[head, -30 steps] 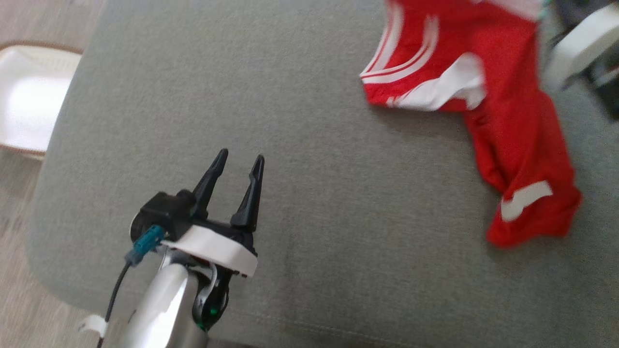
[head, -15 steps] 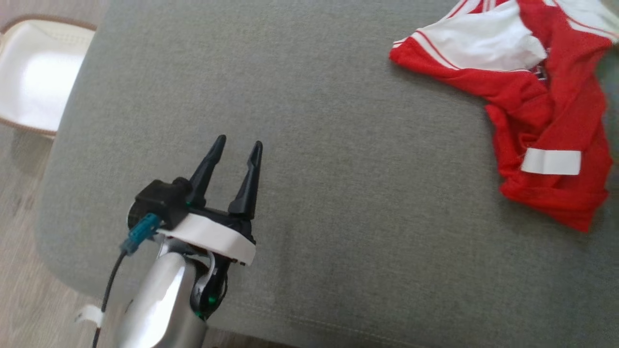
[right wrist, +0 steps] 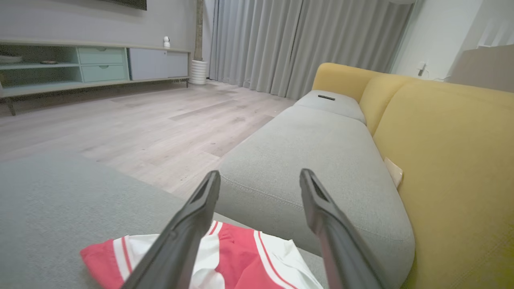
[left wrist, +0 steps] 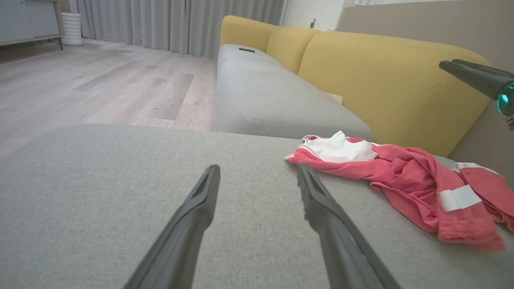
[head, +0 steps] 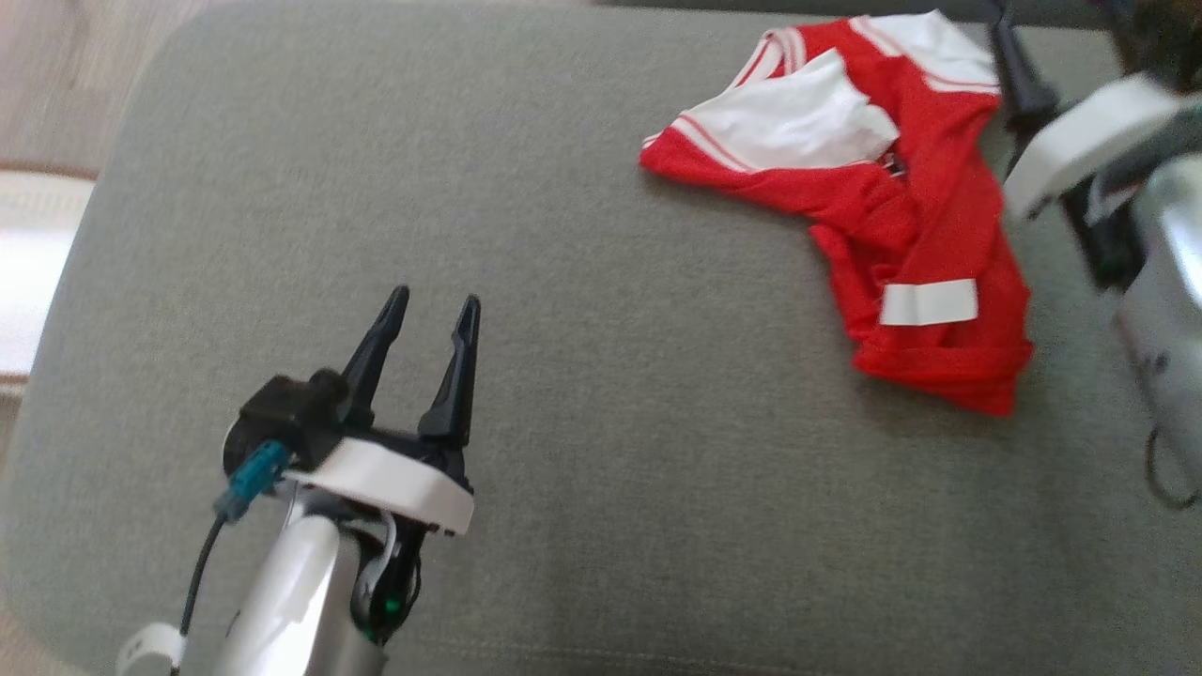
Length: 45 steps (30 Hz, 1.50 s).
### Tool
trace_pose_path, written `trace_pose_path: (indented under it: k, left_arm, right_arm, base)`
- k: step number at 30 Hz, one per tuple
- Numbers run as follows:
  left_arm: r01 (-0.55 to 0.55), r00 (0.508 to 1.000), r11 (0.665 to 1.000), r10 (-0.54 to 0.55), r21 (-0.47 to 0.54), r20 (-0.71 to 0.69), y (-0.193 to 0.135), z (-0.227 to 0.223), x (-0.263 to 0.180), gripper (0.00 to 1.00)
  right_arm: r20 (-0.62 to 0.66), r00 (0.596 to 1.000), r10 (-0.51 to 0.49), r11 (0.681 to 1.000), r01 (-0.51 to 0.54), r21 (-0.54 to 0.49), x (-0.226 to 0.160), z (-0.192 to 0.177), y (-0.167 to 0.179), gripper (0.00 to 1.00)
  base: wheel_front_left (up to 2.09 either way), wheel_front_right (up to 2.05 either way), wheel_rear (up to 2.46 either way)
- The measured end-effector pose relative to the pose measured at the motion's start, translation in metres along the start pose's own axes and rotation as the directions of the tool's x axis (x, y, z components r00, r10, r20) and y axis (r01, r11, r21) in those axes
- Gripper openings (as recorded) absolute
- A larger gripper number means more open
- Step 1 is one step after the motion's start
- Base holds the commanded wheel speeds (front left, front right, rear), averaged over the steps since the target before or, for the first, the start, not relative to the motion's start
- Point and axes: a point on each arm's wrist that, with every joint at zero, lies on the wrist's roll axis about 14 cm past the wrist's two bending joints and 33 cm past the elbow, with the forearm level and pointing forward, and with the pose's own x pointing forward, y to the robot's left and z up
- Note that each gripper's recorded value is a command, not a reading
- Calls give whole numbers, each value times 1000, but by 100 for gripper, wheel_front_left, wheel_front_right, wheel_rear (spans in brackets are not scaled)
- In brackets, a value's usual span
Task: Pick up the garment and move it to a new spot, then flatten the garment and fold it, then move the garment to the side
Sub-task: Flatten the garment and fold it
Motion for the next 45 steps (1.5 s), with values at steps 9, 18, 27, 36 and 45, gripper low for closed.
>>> trace_pose_path:
  k: [9,18,27,36,45]
  left_arm:
    - [50,998,999,-50,-5,23,-20,7,-8,100]
    - [62,998,998,-61,-10,20,-26,6,-15,100]
    - [32,999,999,-32,-10,2,-16,0,-18,100]
    - [-22,999,1000,21,-20,-30,2,-9,-21,100]
    - [-104,992,994,103,-14,-69,27,-19,-31,100]
  right_arm:
    - [8,999,-39,979,37,202,-77,-33,36,100]
    - [-76,992,-96,926,117,358,-141,-81,83,100]
    - [-70,996,-61,947,80,310,-125,-68,90,100]
    - [-175,985,-1,978,37,205,-57,-66,70,100]
    - [-398,915,70,991,-19,130,5,-106,65,100]
  base:
    - [0,0,0]
    - [0,0,0]
    - [0,0,0]
    - [0,0,0]
    - [0,0,0]
